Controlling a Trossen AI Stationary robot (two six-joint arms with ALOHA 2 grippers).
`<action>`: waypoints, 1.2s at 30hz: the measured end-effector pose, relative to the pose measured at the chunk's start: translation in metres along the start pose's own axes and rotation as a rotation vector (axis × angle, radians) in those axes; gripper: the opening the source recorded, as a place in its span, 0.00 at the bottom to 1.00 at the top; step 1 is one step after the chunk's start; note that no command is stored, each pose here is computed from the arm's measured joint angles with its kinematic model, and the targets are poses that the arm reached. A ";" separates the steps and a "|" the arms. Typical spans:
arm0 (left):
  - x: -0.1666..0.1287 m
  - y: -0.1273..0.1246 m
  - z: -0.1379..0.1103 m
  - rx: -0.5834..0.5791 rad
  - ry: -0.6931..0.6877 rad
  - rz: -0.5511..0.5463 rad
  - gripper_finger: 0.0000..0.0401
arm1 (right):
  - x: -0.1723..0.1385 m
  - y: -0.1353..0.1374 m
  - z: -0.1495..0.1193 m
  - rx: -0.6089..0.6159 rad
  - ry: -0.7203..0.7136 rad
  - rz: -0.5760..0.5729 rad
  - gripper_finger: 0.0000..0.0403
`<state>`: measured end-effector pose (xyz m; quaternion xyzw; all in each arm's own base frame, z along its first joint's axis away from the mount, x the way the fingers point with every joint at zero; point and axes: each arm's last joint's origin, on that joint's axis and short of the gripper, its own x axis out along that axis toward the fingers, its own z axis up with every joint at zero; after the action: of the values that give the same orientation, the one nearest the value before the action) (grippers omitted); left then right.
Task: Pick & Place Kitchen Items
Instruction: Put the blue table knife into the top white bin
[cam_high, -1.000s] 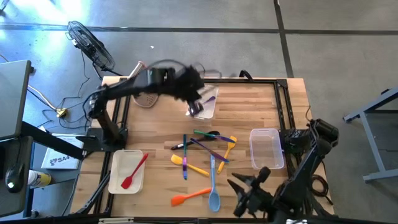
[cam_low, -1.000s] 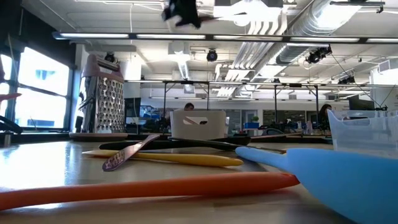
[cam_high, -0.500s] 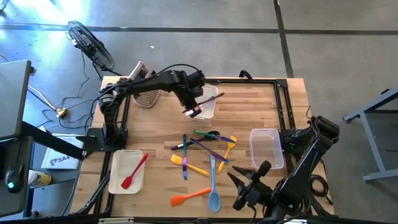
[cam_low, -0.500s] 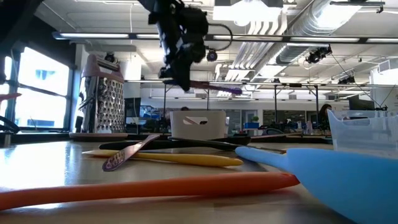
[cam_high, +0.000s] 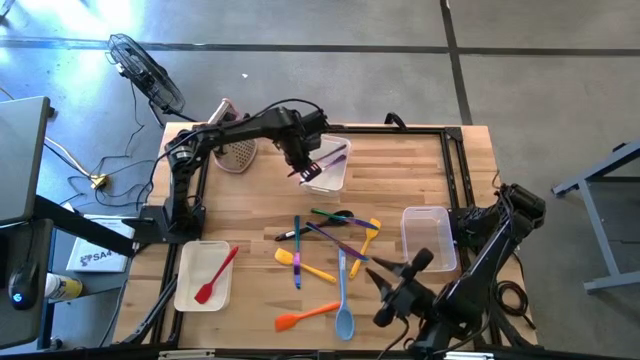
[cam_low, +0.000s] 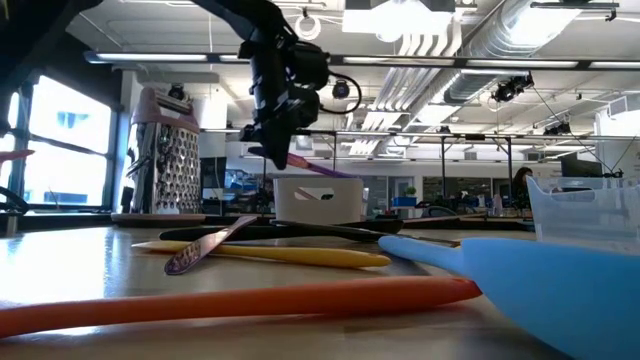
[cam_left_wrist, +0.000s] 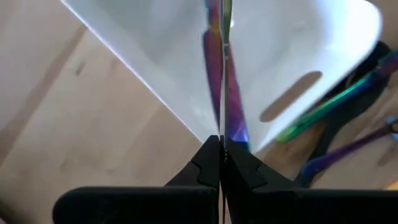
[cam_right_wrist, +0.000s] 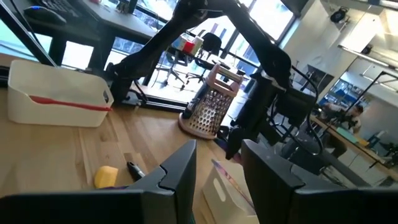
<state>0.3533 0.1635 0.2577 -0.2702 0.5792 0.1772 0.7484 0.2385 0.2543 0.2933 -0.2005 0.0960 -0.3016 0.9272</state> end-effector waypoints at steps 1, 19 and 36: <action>0.000 -0.001 0.000 -0.004 -0.001 -0.015 0.00 | 0.000 -0.001 -0.001 0.006 0.001 -0.001 0.30; 0.017 0.001 0.008 -0.076 0.019 -0.082 0.00 | 0.000 -0.001 -0.004 0.024 0.052 0.053 0.30; 0.017 0.000 0.008 -0.157 0.022 -0.105 0.00 | 0.000 -0.001 -0.005 0.009 0.058 0.058 0.30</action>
<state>0.3641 0.1681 0.2426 -0.3598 0.5567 0.1798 0.7268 0.2364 0.2521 0.2890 -0.1845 0.1271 -0.2807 0.9333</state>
